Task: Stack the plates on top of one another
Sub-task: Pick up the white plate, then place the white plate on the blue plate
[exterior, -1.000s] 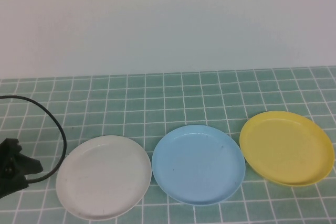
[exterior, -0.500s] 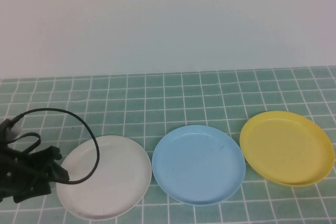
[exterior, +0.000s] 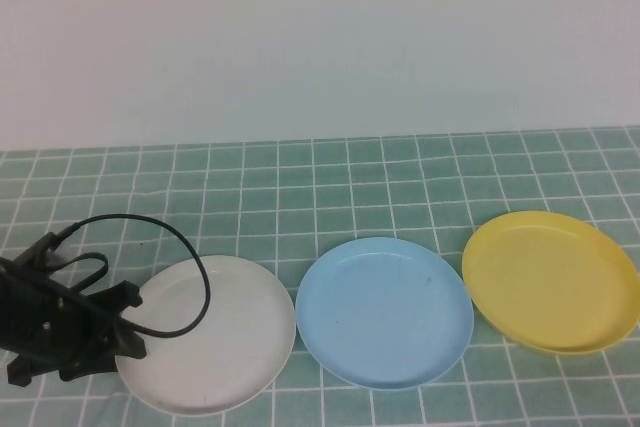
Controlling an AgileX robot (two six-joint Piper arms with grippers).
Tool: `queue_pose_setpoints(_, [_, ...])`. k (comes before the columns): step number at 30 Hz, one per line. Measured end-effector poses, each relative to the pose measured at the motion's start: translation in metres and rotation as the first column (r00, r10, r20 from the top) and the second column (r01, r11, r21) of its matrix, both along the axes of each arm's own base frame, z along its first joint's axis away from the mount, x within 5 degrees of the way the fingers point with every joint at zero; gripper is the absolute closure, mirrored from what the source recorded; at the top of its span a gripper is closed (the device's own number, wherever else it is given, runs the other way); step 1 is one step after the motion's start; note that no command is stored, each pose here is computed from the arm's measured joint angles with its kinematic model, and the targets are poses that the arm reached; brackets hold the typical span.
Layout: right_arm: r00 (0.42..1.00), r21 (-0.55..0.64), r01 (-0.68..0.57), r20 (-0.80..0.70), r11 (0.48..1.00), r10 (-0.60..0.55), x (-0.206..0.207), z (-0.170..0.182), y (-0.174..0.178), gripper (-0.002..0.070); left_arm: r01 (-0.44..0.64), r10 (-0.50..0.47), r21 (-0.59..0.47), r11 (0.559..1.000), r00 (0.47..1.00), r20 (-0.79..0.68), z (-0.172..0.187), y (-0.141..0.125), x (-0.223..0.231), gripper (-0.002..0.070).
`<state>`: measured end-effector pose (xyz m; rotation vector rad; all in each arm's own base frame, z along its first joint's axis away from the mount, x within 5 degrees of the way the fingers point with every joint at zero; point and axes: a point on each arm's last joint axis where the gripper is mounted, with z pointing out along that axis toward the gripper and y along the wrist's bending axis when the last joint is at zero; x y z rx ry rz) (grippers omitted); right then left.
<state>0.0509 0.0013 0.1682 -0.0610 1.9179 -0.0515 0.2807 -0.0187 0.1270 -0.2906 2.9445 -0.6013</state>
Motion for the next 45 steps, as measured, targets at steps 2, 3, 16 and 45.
queue_pose_setpoints(2, [1.000, 0.000, 0.000, 0.000, 1.000, 0.000, 0.000, 0.000, 0.000, 0.0681, 0.007, -0.007, 0.005, 1.000, 1.000, -0.001, 0.000, 0.000, 0.000, 0.0677])
queue_pose_setpoints(3, [1.000, 0.000, 0.000, 0.000, 1.000, 0.000, 0.000, 0.000, 0.000, 0.0681, 0.009, -0.009, 0.007, 1.000, 1.000, 0.001, 0.000, 0.000, 0.000, 0.0675])
queue_pose_setpoints(16, [1.000, 0.000, 0.000, 0.000, 1.000, 0.000, 0.000, 0.000, 0.000, 0.0681, 0.044, -0.039, -0.030, 0.999, 0.988, 0.148, 0.057, -0.002, 0.019, 0.0675])
queue_pose_setpoints(45, [1.000, 0.000, 0.000, 0.000, 1.000, 0.000, 0.000, 0.000, 0.000, 0.0681, 0.369, -0.327, -0.072, 0.926, 0.884, 0.334, 0.122, -0.146, 0.028, 0.0675])
